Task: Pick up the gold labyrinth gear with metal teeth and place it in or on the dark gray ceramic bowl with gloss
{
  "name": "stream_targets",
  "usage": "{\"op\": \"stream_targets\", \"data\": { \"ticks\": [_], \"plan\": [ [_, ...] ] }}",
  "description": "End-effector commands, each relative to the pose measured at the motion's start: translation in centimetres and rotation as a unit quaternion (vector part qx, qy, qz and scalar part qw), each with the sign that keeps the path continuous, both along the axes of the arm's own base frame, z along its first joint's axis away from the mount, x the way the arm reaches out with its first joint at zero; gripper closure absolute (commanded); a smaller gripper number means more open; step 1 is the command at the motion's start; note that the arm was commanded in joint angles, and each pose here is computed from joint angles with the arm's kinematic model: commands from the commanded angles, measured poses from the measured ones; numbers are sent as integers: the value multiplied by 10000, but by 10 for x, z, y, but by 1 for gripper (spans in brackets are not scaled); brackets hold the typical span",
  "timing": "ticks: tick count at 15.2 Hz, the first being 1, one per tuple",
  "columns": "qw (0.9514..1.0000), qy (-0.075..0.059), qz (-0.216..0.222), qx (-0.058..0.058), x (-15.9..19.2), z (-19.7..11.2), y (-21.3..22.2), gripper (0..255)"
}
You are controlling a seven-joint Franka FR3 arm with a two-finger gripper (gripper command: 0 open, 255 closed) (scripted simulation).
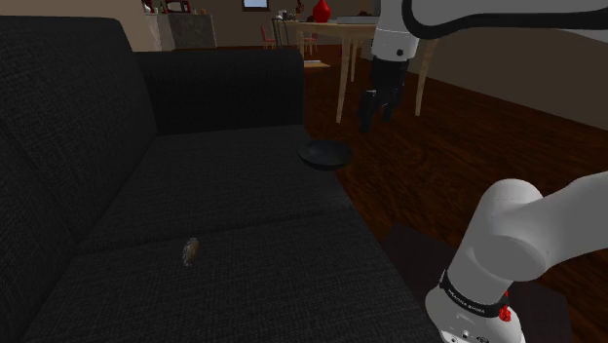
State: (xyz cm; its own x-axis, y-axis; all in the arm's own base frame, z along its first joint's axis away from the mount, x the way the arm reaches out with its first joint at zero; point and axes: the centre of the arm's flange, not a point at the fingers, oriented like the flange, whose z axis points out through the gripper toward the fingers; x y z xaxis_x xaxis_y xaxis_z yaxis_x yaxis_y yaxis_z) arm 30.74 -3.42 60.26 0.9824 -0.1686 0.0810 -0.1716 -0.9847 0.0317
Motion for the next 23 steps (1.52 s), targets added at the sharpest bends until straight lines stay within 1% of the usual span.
{"op": "stream_targets", "data": {
  "ticks": [1,6,12,17,23],
  "plan": [
    [10000,0,0,0,0,0,0,0],
    [9995,57,324,17,33,-10,56,0],
    [9974,124,713,38,67,-22,126,0],
    [9944,181,1036,55,91,-32,186,0],
    [9895,248,1423,76,114,-44,260,0]
  ]
}}
